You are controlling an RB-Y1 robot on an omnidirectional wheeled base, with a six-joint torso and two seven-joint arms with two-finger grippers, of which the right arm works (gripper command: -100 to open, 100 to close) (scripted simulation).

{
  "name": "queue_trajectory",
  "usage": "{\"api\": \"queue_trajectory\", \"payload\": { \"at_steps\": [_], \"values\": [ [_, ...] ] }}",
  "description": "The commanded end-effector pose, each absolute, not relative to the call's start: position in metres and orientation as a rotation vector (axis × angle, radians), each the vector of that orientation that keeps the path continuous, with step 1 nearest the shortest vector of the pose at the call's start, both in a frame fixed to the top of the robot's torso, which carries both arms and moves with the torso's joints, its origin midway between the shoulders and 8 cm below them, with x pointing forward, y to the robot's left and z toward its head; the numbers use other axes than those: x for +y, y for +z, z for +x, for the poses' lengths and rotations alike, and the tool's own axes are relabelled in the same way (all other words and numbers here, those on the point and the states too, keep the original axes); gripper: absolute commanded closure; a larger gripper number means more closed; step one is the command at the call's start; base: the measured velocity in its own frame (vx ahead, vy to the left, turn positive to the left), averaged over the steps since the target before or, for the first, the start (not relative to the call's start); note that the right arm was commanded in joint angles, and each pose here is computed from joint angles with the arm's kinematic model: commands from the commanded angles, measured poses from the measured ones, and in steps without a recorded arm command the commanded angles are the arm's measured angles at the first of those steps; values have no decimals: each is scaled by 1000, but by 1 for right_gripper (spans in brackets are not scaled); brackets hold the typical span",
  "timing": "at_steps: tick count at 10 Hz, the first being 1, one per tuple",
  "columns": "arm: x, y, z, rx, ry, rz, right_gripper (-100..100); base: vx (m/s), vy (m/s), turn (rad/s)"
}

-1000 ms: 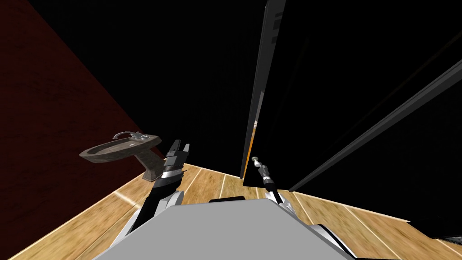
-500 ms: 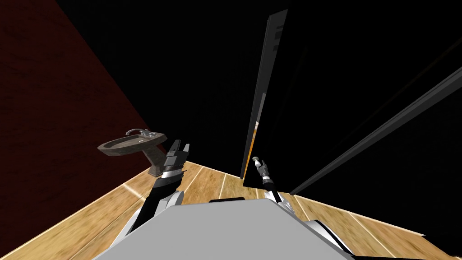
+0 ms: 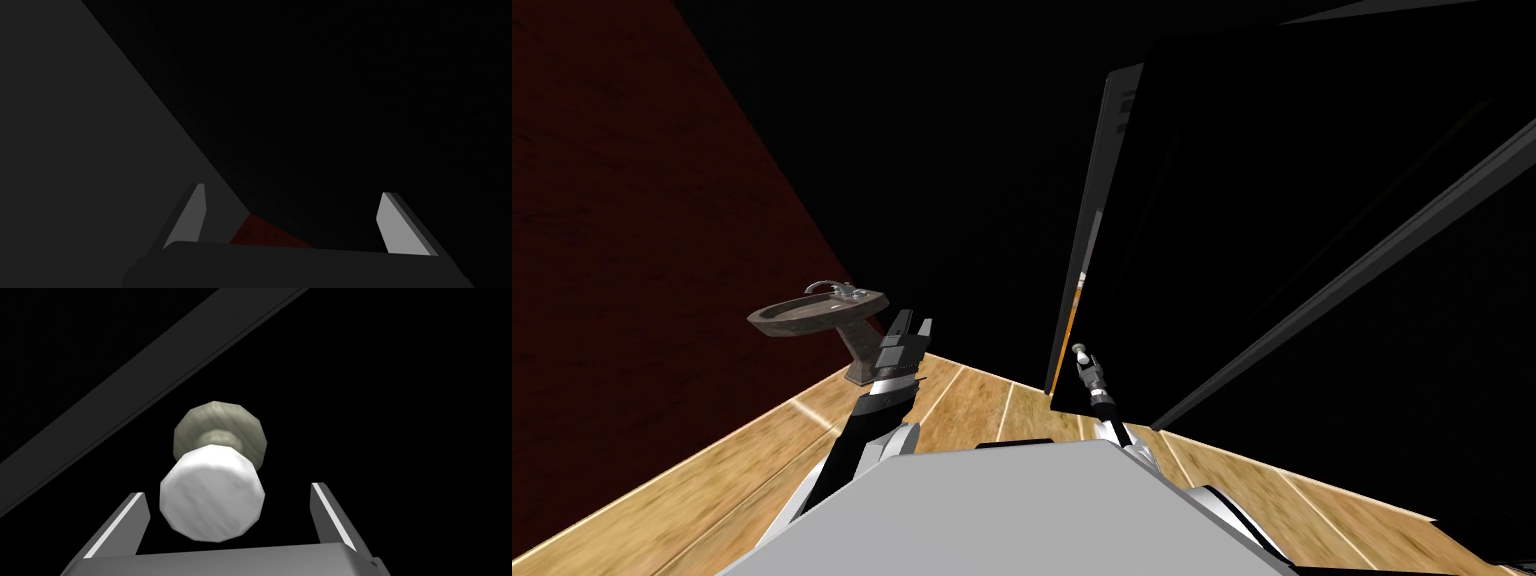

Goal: Pull the door open

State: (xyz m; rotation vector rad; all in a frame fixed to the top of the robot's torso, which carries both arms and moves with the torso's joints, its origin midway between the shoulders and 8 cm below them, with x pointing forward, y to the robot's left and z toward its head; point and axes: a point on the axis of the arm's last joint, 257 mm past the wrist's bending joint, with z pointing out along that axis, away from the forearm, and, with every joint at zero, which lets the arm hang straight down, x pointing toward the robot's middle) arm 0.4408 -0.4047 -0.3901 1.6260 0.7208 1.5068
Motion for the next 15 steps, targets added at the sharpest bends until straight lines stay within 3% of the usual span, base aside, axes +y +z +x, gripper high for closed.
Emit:
{"api": "queue_trajectory", "payload": {
  "at_steps": [1, 15],
  "values": [
    [-401, -390, 443, 673, 1551, 1664, -100, -63, -21, 9],
    [-374, -391, 459, 316, 1840, 1902, -100, -56, -10, 5]
  ]
}}
